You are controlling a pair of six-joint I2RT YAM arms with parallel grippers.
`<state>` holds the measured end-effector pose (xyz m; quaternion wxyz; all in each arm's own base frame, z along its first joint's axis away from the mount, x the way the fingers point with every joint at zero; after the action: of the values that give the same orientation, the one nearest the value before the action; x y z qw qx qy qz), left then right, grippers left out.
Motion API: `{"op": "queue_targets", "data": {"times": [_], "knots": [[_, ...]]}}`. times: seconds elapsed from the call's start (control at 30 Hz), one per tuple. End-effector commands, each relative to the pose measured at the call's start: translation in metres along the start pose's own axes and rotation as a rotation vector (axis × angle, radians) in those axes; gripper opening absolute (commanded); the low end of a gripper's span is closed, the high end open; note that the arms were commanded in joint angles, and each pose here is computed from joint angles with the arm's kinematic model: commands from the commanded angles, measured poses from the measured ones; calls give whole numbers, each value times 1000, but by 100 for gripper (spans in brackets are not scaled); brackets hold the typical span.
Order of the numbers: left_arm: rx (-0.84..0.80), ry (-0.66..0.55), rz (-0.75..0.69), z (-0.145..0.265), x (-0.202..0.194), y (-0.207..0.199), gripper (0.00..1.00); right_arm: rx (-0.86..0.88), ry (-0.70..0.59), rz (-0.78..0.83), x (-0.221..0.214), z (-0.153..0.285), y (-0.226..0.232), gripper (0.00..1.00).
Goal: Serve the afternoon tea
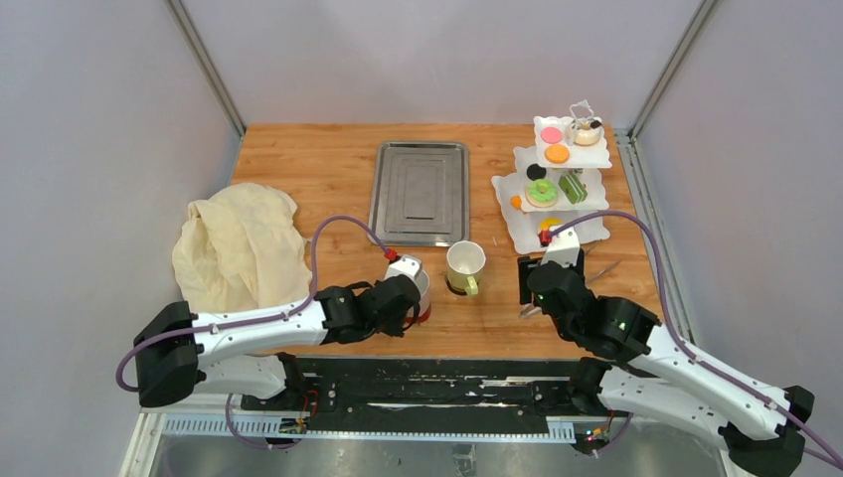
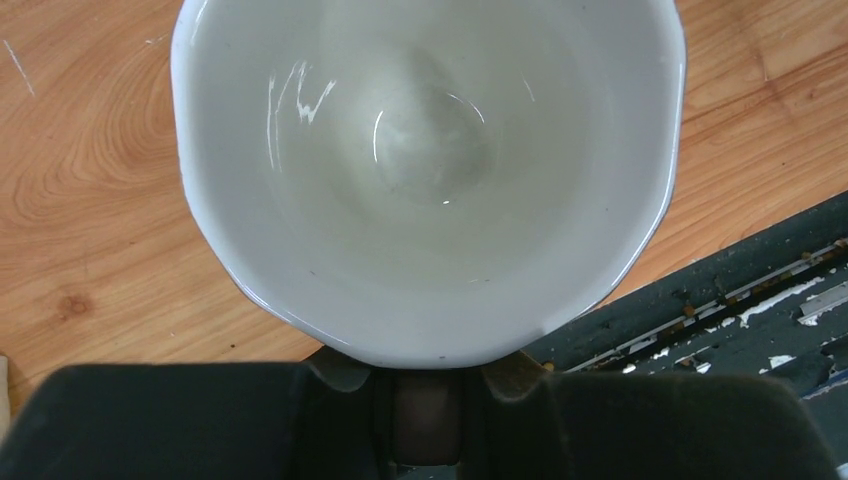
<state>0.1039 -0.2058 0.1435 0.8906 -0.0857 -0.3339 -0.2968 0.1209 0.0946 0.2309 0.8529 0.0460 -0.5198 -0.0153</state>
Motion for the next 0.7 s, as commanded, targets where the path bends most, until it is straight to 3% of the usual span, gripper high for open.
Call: {"op": "queue_targets", "data": {"times": [0.0,0.5,0.67], "knots": [[38,-96,36,3,16,0,0,-38,-8,-18,-2,0,-7,67],[27,-48,54,-13,-5,-6,0,-54,-3,3,-5,-2,-7,67],[37,-36,62,-13,-12,-3,21,-43,-1,25,-3,-4,-4,69]]}}
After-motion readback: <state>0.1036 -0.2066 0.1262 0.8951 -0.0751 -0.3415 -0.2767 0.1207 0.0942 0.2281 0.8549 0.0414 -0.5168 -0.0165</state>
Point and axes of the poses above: each gripper's point midway between its finger pads, its own z axis back along the fingers, its own y axis along the line the jaws close on, x = y × z, the point moved 9 cm from there along z, back along the fingers, and after that the axes turned 13 degrees about -z, right-handed, at the moved point
